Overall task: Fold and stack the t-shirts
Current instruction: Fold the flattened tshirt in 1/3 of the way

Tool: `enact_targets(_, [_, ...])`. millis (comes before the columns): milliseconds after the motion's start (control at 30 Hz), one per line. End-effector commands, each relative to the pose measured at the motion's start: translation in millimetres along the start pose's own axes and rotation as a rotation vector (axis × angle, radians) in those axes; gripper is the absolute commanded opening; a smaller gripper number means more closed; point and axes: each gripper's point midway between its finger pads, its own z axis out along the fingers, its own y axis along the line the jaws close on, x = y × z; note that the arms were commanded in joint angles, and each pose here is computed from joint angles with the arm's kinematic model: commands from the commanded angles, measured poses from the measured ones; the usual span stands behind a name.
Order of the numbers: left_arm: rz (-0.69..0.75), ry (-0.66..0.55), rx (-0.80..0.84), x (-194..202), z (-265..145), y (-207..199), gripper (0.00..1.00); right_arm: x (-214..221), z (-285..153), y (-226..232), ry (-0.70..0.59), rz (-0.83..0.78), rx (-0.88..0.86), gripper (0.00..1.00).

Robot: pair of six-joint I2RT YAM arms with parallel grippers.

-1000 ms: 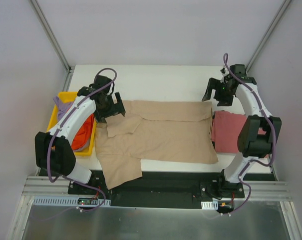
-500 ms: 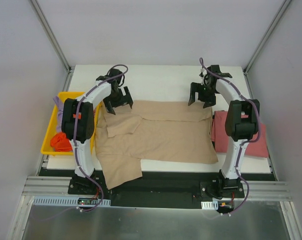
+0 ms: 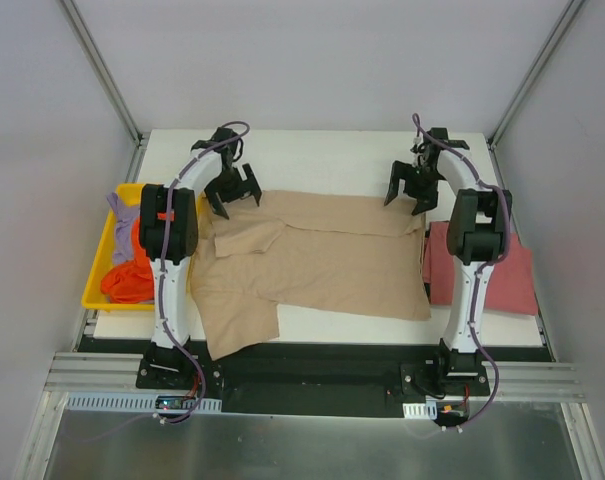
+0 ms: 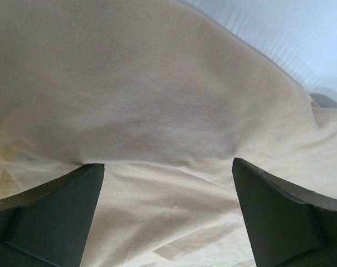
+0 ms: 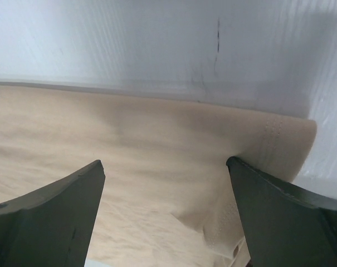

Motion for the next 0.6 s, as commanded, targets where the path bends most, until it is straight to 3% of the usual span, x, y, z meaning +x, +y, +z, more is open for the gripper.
enact_targets(0, [0.048,-0.044,0.038,-36,20,-2,0.99,-23,6,1,-0.019,0.039,-0.038,0.96])
enact_targets(233, [0.029,-0.083,0.106,-70,24,-13,0.99,-74,19,5,-0.115,-0.006,-0.085,0.96])
enact_targets(400, [0.023,-0.108,0.164,-88,20,-24,0.99,-105,4,3,-0.226,0.002,-0.111,0.96])
enact_targets(567, [0.113,-0.173,0.274,-105,-14,-50,0.99,-126,-22,19,-0.324,-0.052,-0.163,0.96])
